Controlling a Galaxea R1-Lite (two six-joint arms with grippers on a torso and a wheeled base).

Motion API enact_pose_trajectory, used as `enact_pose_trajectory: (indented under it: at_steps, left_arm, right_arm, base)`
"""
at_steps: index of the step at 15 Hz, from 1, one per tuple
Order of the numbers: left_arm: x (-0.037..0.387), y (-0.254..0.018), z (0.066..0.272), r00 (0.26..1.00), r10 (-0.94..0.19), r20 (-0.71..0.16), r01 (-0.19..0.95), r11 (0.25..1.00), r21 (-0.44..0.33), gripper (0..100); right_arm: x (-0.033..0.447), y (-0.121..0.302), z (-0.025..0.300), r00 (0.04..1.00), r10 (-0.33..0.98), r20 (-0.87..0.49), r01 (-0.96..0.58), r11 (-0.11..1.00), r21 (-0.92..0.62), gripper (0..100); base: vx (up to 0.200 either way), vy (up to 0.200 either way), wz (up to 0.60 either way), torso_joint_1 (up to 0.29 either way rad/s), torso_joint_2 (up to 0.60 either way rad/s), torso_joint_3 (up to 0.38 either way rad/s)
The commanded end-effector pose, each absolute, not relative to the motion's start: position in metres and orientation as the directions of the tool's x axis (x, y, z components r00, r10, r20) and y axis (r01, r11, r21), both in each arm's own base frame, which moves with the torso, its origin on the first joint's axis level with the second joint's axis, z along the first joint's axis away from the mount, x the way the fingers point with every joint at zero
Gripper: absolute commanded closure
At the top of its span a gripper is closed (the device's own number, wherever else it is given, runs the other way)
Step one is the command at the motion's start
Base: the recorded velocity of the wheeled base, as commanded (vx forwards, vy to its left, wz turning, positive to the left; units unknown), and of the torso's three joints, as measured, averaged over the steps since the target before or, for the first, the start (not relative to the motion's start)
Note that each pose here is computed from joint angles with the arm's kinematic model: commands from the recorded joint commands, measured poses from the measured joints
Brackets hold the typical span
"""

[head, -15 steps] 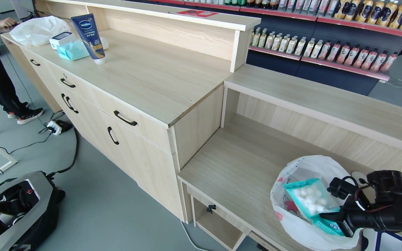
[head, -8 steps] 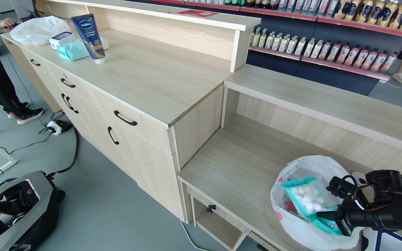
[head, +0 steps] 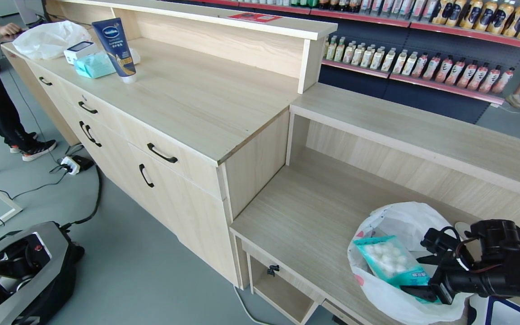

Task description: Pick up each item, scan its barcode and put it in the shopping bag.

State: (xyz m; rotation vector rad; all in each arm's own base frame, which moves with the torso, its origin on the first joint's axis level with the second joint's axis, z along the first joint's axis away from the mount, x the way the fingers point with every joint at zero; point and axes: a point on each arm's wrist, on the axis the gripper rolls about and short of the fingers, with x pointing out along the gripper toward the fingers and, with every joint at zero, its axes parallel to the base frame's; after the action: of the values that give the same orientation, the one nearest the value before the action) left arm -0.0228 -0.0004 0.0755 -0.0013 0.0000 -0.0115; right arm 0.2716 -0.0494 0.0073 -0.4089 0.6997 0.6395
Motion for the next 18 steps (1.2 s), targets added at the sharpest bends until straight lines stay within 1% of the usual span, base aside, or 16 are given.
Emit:
enact_pose_trajectory:
  at_steps: [1,2,3,4,5,6,8,9,10,11,13,14,16,17,18]
  left_arm:
    - [-0.023,0.0,0.075,1.0,-0.011,0.0,0.011,1.0,-0.002,0]
    - [-0.023,0.0,0.076,1.0,-0.011,-0.002,0.011,1.0,-0.002,0]
    - [-0.023,0.0,0.075,1.0,-0.011,0.0,0.011,1.0,-0.002,0]
    - [-0.023,0.0,0.075,1.0,-0.011,0.0,0.011,1.0,-0.002,0]
    - [-0.023,0.0,0.075,1.0,-0.012,0.0,0.012,1.0,-0.002,0]
    - [-0.023,0.0,0.075,1.0,-0.012,0.0,0.012,1.0,-0.002,0]
    - [-0.023,0.0,0.075,1.0,-0.011,0.0,0.011,1.0,-0.002,0]
    - [-0.023,0.0,0.075,1.0,-0.011,0.0,0.011,1.0,-0.002,0]
    - [-0.023,0.0,0.075,1.0,-0.012,0.0,0.012,1.0,-0.002,0]
    - [-0.023,0.0,0.075,1.0,-0.012,0.0,0.012,1.0,-0.002,0]
    - [-0.023,0.0,0.075,1.0,-0.012,0.0,0.012,1.0,-0.002,0]
    - [-0.023,0.0,0.075,1.0,-0.011,0.0,0.011,1.0,-0.002,0]
    - [-0.023,0.0,0.075,1.0,-0.011,0.0,0.011,1.0,-0.002,0]
    - [-0.023,0.0,0.075,1.0,-0.011,0.0,0.011,1.0,-0.002,0]
    - [-0.023,0.0,0.075,1.0,-0.011,0.0,0.011,1.0,-0.002,0]
  right_arm:
    - [0.273,-0.05,0.007,0.593,0.401,-0.698,-0.662,0.736,-0.14,0]
    - [0.276,-0.05,0.012,0.61,0.405,-0.681,-0.663,0.732,-0.158,0]
    - [0.281,-0.051,0.025,0.653,0.408,-0.638,-0.659,0.722,-0.212,0]
    - [0.282,-0.051,0.043,0.702,0.4,-0.59,-0.64,0.717,-0.275,0]
    - [0.278,-0.052,0.07,0.76,0.384,-0.525,-0.602,0.721,-0.344,0]
    - [0.263,-0.055,0.1,0.816,0.355,-0.457,-0.542,0.745,-0.389,0]
    - [0.218,-0.056,0.144,0.892,0.29,-0.348,-0.43,0.781,-0.452,0]
    - [0.205,-0.056,0.154,0.904,0.273,-0.329,-0.407,0.786,-0.465,0]
    - [0.184,-0.052,0.172,0.923,0.257,-0.286,-0.372,0.786,-0.494,0]
    - [0.176,-0.048,0.183,0.931,0.274,-0.241,-0.362,0.78,-0.51,0]
    - [0.17,-0.042,0.194,0.921,0.344,-0.182,-0.386,0.755,-0.53,0]
    - [0.166,-0.036,0.205,0.918,0.377,-0.126,-0.378,0.731,-0.567,0]
    - [0.156,-0.028,0.218,0.913,0.403,-0.061,-0.36,0.729,-0.582,0]
    - [0.146,-0.023,0.226,0.918,0.397,-0.023,-0.337,0.745,-0.576,0]
    - [0.14,-0.021,0.232,0.934,0.357,0.003,-0.288,0.758,-0.585,0]
  base:
    - [0.0,0.0,0.0,0.0,0.0,0.0]
    - [0.0,0.0,0.0,0.0,0.0,0.0]
    - [0.0,0.0,0.0,0.0,0.0,0.0]
    - [0.0,0.0,0.0,0.0,0.0,0.0]
    - [0.0,0.0,0.0,0.0,0.0,0.0]
    - [0.0,0.0,0.0,0.0,0.0,0.0]
    - [0.0,0.0,0.0,0.0,0.0,0.0]
    - [0.0,0.0,0.0,0.0,0.0,0.0]
    - [0.0,0.0,-0.6,0.002,0.0,0.002]
    - [0.0,0.0,-0.6,-0.007,0.01,0.002]
    - [0.0,0.0,-0.6,-0.01,0.0,0.002]
    - [0.0,0.0,-0.6,0.007,0.01,0.002]
    - [0.0,0.0,-0.6,0.007,0.0,0.007]
    - [0.0,0.0,-0.6,-0.002,0.0,0.017]
    - [0.0,0.0,-0.6,0.002,0.01,0.002]
